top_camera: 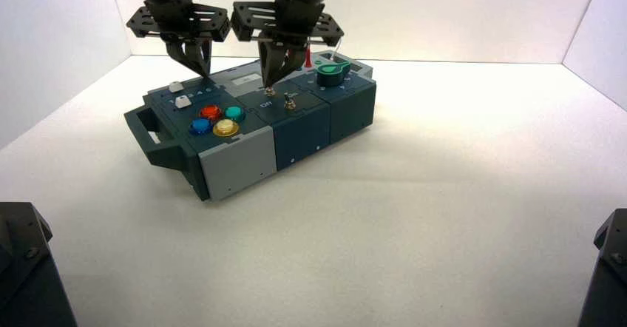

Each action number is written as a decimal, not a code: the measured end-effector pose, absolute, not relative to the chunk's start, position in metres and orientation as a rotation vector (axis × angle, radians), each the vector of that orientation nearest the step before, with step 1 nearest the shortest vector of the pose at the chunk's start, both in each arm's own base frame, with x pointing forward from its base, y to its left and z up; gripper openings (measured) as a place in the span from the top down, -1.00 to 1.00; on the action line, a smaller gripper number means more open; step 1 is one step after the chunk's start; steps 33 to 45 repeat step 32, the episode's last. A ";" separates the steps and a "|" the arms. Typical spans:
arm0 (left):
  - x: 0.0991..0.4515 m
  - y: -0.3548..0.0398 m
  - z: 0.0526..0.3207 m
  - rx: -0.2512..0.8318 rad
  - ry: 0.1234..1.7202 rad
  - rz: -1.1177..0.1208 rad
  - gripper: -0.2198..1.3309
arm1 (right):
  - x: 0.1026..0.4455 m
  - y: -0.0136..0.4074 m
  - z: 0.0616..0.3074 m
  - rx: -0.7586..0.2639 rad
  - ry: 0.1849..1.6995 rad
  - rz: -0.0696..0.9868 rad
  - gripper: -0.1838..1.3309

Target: Flip the top switch on with the right gripper.

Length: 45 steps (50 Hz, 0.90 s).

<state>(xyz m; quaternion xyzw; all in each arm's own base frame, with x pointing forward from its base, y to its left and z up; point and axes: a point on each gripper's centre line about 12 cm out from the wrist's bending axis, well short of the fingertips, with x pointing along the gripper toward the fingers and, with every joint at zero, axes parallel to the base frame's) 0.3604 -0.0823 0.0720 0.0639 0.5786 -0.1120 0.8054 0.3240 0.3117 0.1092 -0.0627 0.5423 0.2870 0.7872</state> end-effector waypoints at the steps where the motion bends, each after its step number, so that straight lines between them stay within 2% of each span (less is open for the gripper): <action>1: 0.361 -0.082 0.072 0.137 1.237 -0.240 0.93 | 0.323 0.312 0.110 -0.136 1.169 0.620 0.96; 9: 0.359 -0.084 0.079 0.146 1.230 -0.249 0.93 | 0.326 0.314 0.133 -0.140 1.137 0.639 0.94; 19: 0.350 -0.088 0.090 0.172 1.221 -0.274 0.93 | 0.309 0.332 0.150 -0.178 1.124 0.707 0.94; 29: 0.346 -0.106 0.102 0.199 1.187 -0.319 0.93 | 0.298 0.340 0.152 -0.206 1.128 0.739 0.94; 45: 0.346 -0.108 0.102 0.205 1.185 -0.326 0.93 | 0.298 0.340 0.153 -0.209 1.125 0.743 0.94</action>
